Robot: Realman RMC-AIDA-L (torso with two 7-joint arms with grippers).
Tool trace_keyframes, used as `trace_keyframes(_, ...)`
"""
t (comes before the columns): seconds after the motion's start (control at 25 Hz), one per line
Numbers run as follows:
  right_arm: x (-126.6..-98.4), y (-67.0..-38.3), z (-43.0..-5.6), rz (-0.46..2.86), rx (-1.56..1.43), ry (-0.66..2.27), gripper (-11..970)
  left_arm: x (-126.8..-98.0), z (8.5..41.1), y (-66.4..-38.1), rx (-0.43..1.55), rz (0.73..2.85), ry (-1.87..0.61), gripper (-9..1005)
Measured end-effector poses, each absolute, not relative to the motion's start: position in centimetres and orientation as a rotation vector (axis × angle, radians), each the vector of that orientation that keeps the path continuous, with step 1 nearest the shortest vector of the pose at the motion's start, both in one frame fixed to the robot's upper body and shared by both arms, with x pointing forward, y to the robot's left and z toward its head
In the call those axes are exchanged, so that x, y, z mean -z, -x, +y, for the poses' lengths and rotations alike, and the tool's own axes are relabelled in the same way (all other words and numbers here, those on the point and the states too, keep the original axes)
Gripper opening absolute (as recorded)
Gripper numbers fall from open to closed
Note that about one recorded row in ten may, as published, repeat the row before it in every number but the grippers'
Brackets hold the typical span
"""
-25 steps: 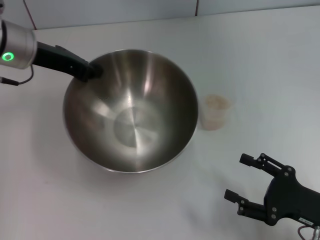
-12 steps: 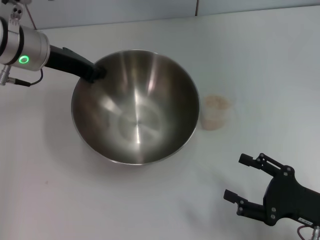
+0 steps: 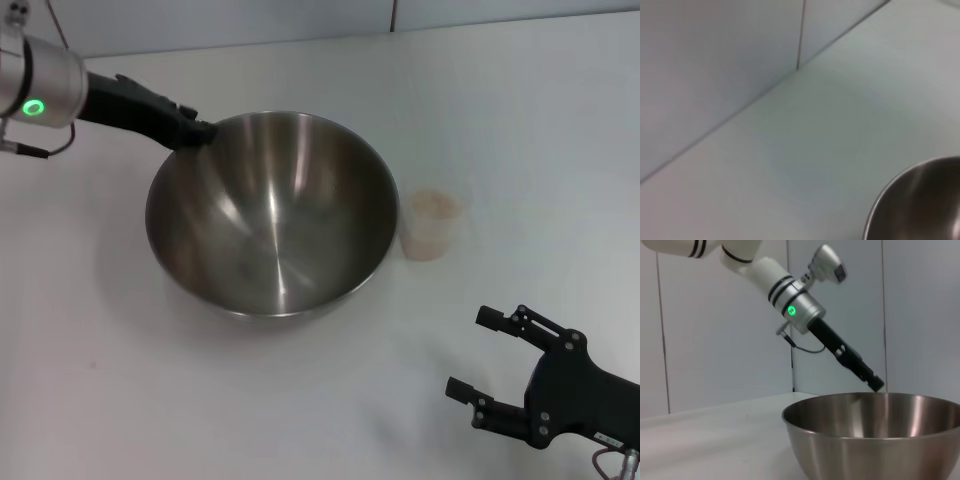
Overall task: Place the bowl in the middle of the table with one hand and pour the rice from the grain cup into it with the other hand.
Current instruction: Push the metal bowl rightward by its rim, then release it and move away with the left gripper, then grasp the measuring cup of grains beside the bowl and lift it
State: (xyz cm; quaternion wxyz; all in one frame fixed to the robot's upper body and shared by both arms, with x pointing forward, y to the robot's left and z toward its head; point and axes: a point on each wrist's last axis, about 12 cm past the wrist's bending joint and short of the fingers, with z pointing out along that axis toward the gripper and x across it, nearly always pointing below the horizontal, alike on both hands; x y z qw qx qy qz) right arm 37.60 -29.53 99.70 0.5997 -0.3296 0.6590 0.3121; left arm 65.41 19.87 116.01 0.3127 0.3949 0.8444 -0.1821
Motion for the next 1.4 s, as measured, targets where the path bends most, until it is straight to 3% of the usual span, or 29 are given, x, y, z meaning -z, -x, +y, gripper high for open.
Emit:
trace_keyframes(0.16,-99.7,-37.7,-29.6,1.528,-0.719,0.748,799,-117.9,21.5,-64.1,0.535,2.084,-1.067,323)
trace_keyframes(0.2,-99.7,-37.7,-29.6,1.528,-0.719,0.748,798,-117.9,21.5,-64.1,0.535,2.084,-1.067,353)
trace_keyframes(0.32,-99.8,-38.0,-30.0,1.537,-0.687,0.690,798,-118.7,24.2,-60.0,0.577,1.821,-1.201,443)
trace_keyframes(0.4,-99.7,-38.3,-30.7,1.558,-0.626,0.606,797,-118.7,24.2,-60.0,0.577,1.821,-1.201,503)
trace_keyframes(0.44,-99.6,-38.5,-31.1,1.571,-0.584,0.551,797,-117.5,26.2,-57.1,0.575,1.749,-1.213,533)
trace_keyframes(0.56,-99.1,-39.9,-32.2,1.625,-0.448,0.346,796,-116.4,27.5,-55.6,0.582,1.755,-1.197,634)
trace_keyframes(0.68,-98.8,-41.0,-32.0,1.652,-0.425,0.320,795,-114.7,28.6,-53.9,0.601,1.783,-1.184,735)
trace_keyframes(0.96,-98.2,-45.2,-30.2,1.726,-0.394,0.341,794,-113.3,29.1,-53.1,0.626,1.818,-1.148,829)
trace_keyframes(1.4,-98.3,-46.6,-29.7,1.737,-0.375,0.340,791,-113.3,28.4,-53.5,0.635,1.803,-1.186,829)
